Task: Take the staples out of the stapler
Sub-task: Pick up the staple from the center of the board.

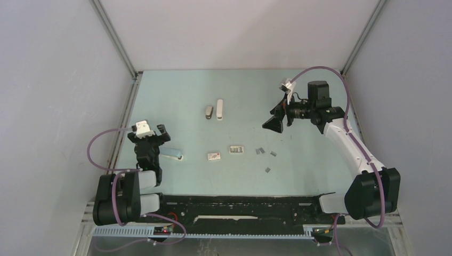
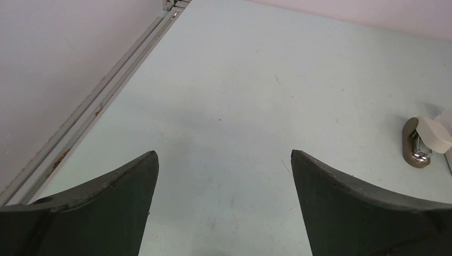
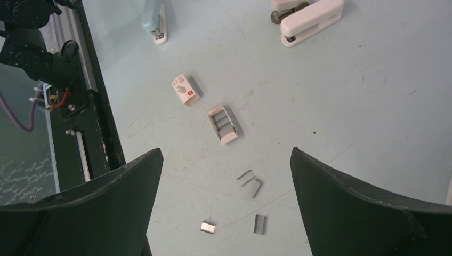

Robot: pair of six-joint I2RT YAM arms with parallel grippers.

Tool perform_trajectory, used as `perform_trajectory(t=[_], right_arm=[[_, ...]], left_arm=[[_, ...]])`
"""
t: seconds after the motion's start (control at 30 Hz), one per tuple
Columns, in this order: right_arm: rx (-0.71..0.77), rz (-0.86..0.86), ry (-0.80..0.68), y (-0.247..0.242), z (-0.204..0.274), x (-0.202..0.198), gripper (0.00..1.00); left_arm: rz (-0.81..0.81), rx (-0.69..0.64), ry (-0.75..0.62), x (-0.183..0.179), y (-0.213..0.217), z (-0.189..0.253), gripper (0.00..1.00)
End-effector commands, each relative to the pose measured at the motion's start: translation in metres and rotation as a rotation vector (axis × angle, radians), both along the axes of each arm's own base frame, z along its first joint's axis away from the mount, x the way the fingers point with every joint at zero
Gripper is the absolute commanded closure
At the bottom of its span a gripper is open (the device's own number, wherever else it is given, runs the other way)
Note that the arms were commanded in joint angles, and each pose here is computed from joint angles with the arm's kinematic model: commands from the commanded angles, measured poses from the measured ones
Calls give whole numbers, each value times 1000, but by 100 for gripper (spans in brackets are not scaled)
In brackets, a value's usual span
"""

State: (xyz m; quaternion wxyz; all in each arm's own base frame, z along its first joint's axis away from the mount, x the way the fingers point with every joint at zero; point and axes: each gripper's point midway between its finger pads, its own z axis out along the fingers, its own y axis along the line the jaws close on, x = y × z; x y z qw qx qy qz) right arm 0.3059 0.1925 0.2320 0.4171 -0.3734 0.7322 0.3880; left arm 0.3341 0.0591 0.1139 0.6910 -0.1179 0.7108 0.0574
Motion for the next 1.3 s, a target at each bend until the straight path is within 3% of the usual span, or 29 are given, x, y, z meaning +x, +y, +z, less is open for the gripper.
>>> perform_trajectory(t=[0.0,0.4,0.67,1.03,1.27], right_arm=[[-3,-35,-14,-3,1,9,0],[-70,-97,-40,-10,-23,24,0],[-310,38,-105,-5,-73,14,0],[-529,62,56,-3,-129,-6,3],[-556,28,90,1,-138,-6,6]], left_arm=[[-5,22,-67,12,0,25,0],[-5,22,-67,12,0,25,0],[-4,22,-65,12,1,24,0],[-4,22,-67,12,1,25,0],[-8,30,-54,15,0,25,0]])
